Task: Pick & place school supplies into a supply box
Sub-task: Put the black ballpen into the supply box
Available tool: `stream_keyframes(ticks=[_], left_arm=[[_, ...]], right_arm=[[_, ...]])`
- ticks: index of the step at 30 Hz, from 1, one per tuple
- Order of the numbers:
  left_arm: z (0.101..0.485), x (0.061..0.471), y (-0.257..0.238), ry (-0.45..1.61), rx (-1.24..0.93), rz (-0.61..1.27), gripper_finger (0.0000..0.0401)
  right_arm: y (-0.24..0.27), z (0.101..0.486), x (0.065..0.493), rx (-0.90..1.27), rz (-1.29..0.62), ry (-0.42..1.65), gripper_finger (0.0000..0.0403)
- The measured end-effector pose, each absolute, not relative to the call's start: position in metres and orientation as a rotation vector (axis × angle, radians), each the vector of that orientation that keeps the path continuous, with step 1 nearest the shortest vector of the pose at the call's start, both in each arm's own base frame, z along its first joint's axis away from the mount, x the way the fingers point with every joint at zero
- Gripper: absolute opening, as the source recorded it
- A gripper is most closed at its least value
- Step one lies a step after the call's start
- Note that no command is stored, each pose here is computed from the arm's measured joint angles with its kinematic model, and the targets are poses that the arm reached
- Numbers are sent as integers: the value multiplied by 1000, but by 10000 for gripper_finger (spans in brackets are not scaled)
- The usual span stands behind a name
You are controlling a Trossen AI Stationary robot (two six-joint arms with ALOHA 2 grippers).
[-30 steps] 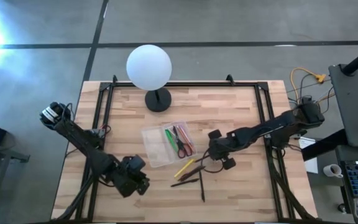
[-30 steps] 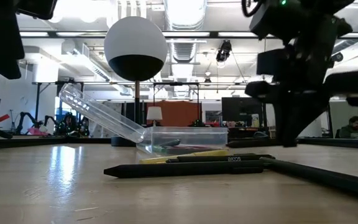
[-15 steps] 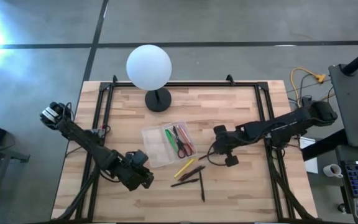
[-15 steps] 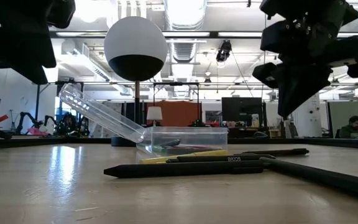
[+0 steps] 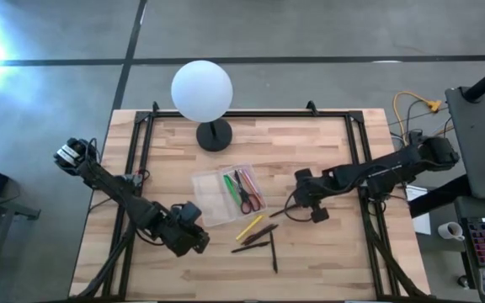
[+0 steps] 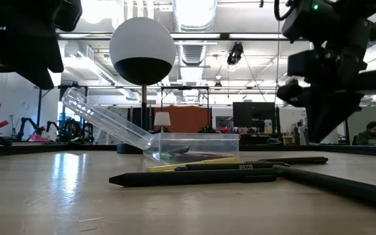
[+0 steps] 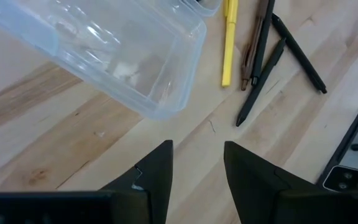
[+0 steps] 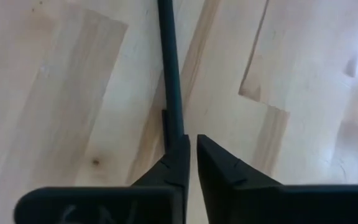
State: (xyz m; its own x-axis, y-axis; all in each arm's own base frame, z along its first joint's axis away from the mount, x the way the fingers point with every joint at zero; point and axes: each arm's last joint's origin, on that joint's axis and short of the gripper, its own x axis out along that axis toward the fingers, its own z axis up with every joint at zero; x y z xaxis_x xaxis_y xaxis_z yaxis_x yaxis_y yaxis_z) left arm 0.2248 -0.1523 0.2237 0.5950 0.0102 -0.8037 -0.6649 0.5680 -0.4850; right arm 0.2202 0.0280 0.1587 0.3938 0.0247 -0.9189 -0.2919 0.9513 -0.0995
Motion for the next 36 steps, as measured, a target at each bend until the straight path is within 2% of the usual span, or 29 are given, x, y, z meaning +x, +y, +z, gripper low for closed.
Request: stream_keyframes(ticks=[4, 12, 18, 28, 32, 36], left_arm=[[224, 227, -150, 847, -897, 464, 127], [224, 227, -150, 858, -907, 456, 127], [224, 227, -150, 867, -910, 452, 127], [224, 227, -150, 867, -910, 451, 127], [224, 227, -150, 868, -910, 452, 127], [224, 227, -150, 868, -910, 452, 127]], right_arm=[[29, 155, 225, -278, 215, 1155, 54], [30, 161, 232, -339, 249, 1107, 148], [31, 152, 235, -340, 285, 1107, 184], [33, 123, 245, -301, 280, 1190, 177], [33, 120, 246, -260, 252, 1211, 143], [34, 120, 246, -248, 250, 1203, 87]])
